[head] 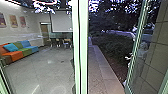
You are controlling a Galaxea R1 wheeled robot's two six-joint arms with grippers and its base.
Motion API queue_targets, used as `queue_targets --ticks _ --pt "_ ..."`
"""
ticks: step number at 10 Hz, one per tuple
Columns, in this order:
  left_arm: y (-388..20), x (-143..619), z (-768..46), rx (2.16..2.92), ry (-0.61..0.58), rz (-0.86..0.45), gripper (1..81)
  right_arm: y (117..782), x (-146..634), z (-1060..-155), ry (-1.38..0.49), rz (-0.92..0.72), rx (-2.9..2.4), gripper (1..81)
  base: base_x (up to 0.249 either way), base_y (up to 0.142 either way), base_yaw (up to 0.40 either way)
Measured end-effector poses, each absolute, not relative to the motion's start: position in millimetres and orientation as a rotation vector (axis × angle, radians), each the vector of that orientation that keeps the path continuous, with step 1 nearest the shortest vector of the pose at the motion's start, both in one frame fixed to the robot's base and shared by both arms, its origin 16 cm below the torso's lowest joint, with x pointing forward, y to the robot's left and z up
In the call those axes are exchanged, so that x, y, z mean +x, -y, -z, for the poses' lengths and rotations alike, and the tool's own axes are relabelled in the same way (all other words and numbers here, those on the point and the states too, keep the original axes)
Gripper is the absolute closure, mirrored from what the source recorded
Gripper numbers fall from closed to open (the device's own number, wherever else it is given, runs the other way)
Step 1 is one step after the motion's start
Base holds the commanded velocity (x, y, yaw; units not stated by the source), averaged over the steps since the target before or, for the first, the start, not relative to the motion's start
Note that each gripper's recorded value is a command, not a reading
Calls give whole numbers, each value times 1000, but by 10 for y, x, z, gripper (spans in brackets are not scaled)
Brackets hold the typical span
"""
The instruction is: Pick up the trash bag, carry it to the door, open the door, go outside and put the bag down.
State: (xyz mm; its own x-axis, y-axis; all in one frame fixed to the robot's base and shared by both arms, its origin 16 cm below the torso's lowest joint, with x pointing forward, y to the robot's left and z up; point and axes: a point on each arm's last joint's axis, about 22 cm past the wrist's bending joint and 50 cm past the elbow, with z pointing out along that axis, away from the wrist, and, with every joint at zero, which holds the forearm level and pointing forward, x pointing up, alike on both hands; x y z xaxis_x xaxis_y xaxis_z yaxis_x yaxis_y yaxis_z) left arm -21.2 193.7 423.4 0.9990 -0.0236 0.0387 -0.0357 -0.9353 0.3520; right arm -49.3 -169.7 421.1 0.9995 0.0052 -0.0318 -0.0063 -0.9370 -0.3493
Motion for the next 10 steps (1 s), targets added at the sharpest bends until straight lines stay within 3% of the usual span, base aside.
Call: queue_targets --ticks 10 --pt "-1839 -260 -4239 2768 63 -41 811 1687 -739 -4149 3 -79 -2832 10 0 -105 0"
